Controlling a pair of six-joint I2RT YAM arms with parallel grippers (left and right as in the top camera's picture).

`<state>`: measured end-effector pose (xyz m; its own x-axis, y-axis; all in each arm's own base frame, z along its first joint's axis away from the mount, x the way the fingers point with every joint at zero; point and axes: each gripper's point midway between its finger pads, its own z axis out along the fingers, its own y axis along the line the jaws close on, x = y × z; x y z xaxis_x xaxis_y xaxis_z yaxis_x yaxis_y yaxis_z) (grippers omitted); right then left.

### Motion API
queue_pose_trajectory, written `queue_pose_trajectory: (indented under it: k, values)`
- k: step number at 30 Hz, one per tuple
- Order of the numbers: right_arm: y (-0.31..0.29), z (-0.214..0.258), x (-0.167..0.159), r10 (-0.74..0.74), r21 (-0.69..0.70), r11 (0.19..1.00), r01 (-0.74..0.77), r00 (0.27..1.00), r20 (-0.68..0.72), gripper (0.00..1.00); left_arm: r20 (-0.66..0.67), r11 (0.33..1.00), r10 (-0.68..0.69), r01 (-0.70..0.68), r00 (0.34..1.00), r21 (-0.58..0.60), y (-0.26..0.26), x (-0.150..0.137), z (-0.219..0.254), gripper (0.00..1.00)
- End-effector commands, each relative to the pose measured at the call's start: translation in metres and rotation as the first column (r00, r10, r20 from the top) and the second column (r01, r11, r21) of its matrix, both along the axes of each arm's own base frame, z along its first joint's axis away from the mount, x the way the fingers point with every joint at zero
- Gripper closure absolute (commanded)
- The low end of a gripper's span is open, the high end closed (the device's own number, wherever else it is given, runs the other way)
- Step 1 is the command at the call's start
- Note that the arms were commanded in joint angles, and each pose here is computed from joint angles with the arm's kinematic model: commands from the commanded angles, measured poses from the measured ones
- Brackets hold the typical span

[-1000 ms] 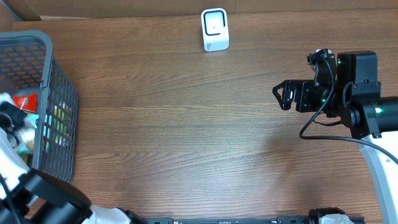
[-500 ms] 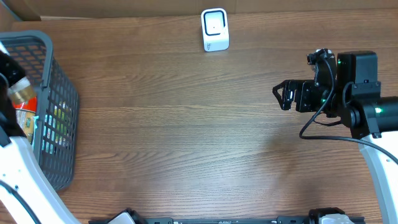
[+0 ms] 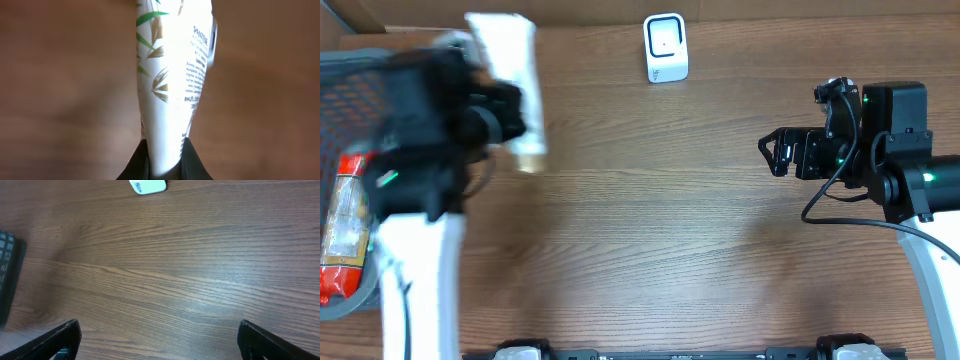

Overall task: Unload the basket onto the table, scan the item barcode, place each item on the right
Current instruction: 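Carry the white tube out and lay it on the table center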

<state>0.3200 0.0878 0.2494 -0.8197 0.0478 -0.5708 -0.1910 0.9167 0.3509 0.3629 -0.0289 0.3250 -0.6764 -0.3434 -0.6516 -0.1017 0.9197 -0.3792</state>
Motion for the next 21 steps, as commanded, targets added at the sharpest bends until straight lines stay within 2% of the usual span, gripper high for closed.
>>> queue_pose_trajectory:
  k: [1, 9, 14, 18, 19, 21]
  values:
    - [0.002, 0.011, 0.003, 0.009, 0.002, 1.0, -0.009, 0.999, 0.034, 0.0, -0.257, 0.989, -0.037, -0.001, 0.966, -0.146, -0.059, 0.006, -0.094, 0.96]
    - [0.002, 0.011, 0.003, 0.009, 0.002, 1.0, -0.009, 0.999, 0.033, 0.0, -0.474, 0.961, -0.128, -0.009, 0.871, -0.275, -0.154, 0.009, -0.216, 0.96]
    - [0.002, 0.011, 0.003, 0.009, 0.002, 1.0, -0.009, 0.999, 0.033, 0.0, -0.505, 0.933, -0.238, 0.051, 0.829, -0.357, -0.21, 0.01, -0.259, 0.96]
    - [0.002, 0.01, 0.002, 0.009, 0.001, 1.0, -0.009, 1.0, 0.026, 0.0, -0.504, 0.914, -0.297, 0.088, 0.811, -0.397, -0.229, 0.008, -0.274, 0.96]
    - [0.002, 0.009, 0.001, 0.009, 0.001, 1.0, -0.009, 1.0, 0.024, 0.0, -0.504, 0.91, -0.306, 0.091, 0.808, -0.405, -0.231, 0.008, -0.273, 0.94]
    - [0.002, 0.009, 0.001, 0.009, 0.001, 1.0, -0.009, 1.0, 0.021, 0.0, -0.498, 0.904, -0.321, 0.103, 0.806, -0.416, -0.231, 0.008, -0.27, 0.77]
